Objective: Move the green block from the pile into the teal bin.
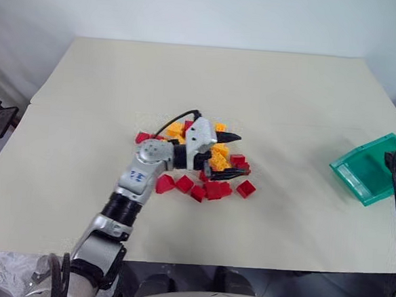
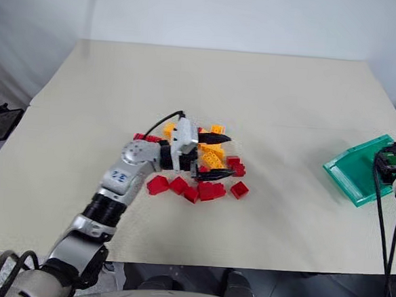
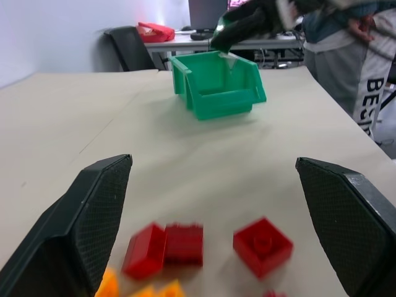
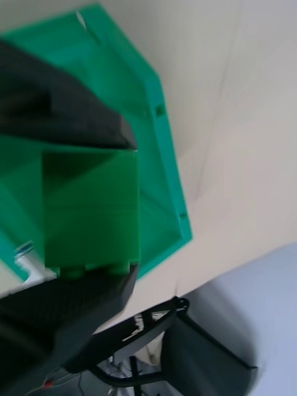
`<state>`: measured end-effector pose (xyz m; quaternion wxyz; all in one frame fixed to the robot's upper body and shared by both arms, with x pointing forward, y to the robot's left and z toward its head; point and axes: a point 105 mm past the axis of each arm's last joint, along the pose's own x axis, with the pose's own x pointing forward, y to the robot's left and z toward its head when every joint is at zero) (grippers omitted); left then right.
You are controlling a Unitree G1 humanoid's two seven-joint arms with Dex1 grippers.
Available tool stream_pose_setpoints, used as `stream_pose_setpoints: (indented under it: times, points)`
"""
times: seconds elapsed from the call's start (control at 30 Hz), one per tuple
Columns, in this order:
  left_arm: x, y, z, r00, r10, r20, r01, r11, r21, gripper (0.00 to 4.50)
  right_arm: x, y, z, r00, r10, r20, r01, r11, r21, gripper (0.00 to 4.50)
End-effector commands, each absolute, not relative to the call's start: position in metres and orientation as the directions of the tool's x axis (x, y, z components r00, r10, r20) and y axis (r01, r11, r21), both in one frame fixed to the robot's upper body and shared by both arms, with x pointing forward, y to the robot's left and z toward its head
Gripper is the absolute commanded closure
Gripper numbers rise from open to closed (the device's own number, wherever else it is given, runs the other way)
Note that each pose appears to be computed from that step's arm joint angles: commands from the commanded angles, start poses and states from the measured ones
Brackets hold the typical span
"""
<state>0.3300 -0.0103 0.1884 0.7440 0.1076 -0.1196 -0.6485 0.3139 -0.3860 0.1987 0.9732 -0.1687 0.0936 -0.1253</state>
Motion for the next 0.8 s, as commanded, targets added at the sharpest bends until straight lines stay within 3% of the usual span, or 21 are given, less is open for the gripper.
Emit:
stream_pose_setpoints:
  times: [0.03, 0.07, 0.27, 0.47, 0.53, 0.6, 0.7, 0.8]
  points:
    - [0.334, -0.011, 0.199, 0.133, -0.989, 0.060, 0.921, 0.145, 0.360, 0.00, 0.317, -0.389, 0.210, 0.955, -0.286, -0.076, 0.239, 0.897, -0.372, 0.33]
    - [0.336, -0.011, 0.199, 0.137, -0.989, 0.064, 0.921, 0.150, 0.358, 0.00, 0.319, -0.389, 0.211, 0.957, -0.282, -0.074, 0.236, 0.898, -0.372, 0.02]
    - [0.347, 0.012, 0.206, 0.198, -0.976, 0.092, 0.914, 0.218, 0.342, 0.00, 0.314, -0.378, 0.226, 0.975, -0.219, -0.044, 0.186, 0.907, -0.378, 0.02]
    - [0.361, 0.067, 0.210, 0.353, -0.933, 0.063, 0.863, 0.351, 0.362, 0.00, 0.299, -0.309, 0.232, 0.973, 0.204, -0.110, -0.230, 0.906, -0.356, 0.02]
    - [0.358, 0.090, 0.211, 0.360, -0.932, 0.051, 0.866, 0.354, 0.354, 0.00, 0.293, -0.285, 0.227, 0.923, 0.351, -0.160, -0.385, 0.865, -0.323, 0.02]
    - [0.345, 0.126, 0.208, 0.355, -0.935, 0.027, 0.879, 0.343, 0.332, 0.00, 0.280, -0.254, 0.218, 0.802, 0.551, -0.229, -0.596, 0.762, -0.254, 0.02]
    - [0.330, 0.161, 0.191, 0.377, -0.924, -0.061, 0.883, 0.338, 0.326, 0.00, 0.273, -0.241, 0.208, 0.705, 0.647, -0.290, -0.709, 0.653, -0.267, 0.02]
    - [0.317, 0.184, 0.175, 0.390, -0.910, -0.139, 0.899, 0.343, 0.272, 0.00, 0.279, -0.247, 0.200, 0.687, 0.655, -0.314, -0.726, 0.626, -0.283, 0.02]
